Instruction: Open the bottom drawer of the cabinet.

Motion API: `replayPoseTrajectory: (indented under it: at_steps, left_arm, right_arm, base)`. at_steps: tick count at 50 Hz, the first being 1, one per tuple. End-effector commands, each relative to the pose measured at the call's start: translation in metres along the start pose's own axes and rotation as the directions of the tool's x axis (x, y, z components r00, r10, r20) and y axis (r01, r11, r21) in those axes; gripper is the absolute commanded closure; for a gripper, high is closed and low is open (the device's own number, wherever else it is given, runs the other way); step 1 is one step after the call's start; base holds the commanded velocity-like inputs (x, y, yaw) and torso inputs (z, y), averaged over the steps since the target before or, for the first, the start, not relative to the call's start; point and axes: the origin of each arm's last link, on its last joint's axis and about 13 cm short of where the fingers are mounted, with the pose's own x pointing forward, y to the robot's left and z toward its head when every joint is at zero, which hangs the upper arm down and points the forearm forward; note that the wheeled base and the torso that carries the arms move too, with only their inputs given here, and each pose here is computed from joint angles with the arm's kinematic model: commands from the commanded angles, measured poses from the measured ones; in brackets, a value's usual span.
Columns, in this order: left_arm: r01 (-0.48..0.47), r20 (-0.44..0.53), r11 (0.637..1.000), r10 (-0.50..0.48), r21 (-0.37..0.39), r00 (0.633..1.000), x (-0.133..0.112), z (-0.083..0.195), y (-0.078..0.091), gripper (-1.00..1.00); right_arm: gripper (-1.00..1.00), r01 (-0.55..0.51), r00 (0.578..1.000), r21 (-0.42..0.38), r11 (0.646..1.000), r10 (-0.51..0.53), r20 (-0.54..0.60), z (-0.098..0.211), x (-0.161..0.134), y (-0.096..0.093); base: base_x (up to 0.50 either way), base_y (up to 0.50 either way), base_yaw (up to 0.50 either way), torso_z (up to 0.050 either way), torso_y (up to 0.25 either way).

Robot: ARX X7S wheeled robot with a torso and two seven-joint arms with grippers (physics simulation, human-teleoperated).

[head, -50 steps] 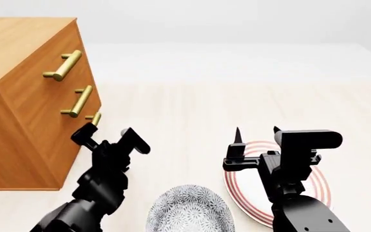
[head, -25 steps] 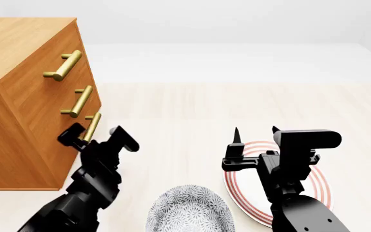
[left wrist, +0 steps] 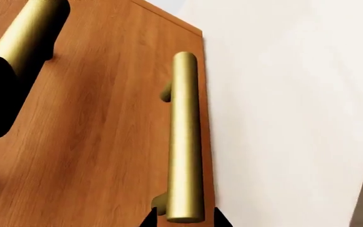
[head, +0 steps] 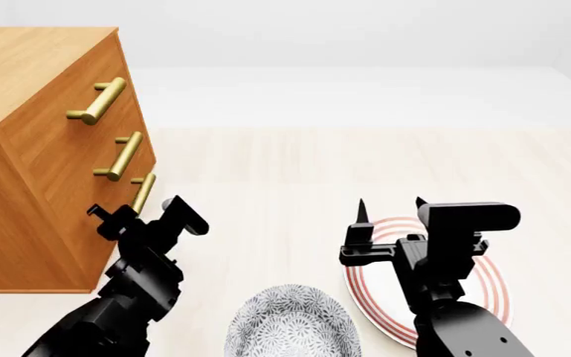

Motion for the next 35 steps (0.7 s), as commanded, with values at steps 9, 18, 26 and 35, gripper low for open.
replayPoseTrajectory:
  at_steps: [9,18,26,35]
  left_arm:
    - [-0.041,0.069,0.998,0.039,0.037,0.997,0.001,0.009,0.003,1.0]
    - [-0.034,0.126,0.998,0.029,0.044,0.992,-0.006,0.024,-0.004,1.0]
    - [-0.02,0.17,0.997,0.008,0.071,0.985,-0.018,0.029,-0.009,1.0]
    - [-0.013,0.169,0.997,0.0,0.076,0.986,-0.022,0.03,-0.009,1.0]
  right_arm:
    - [-1.0,-0.007,1.0,0.0,1.0,0.007,-0.003,-0.001,0.001,0.001]
    - [-1.0,-0.006,1.0,0.002,1.0,0.006,-0.002,-0.001,0.0,0.001]
    - [-1.0,-0.005,1.0,0.003,1.0,0.005,-0.002,-0.002,0.0,0.0]
    - [-1.0,-0.002,1.0,0.005,1.0,0.002,-0.003,-0.002,0.0,0.0]
  base:
    - [0.0,0.0,0.0,0.0,0.0]
    - [0.0,0.0,0.0,0.0,0.0]
    - [0.0,0.0,0.0,0.0,0.0]
    - [0.0,0.0,0.0,0.0,0.0]
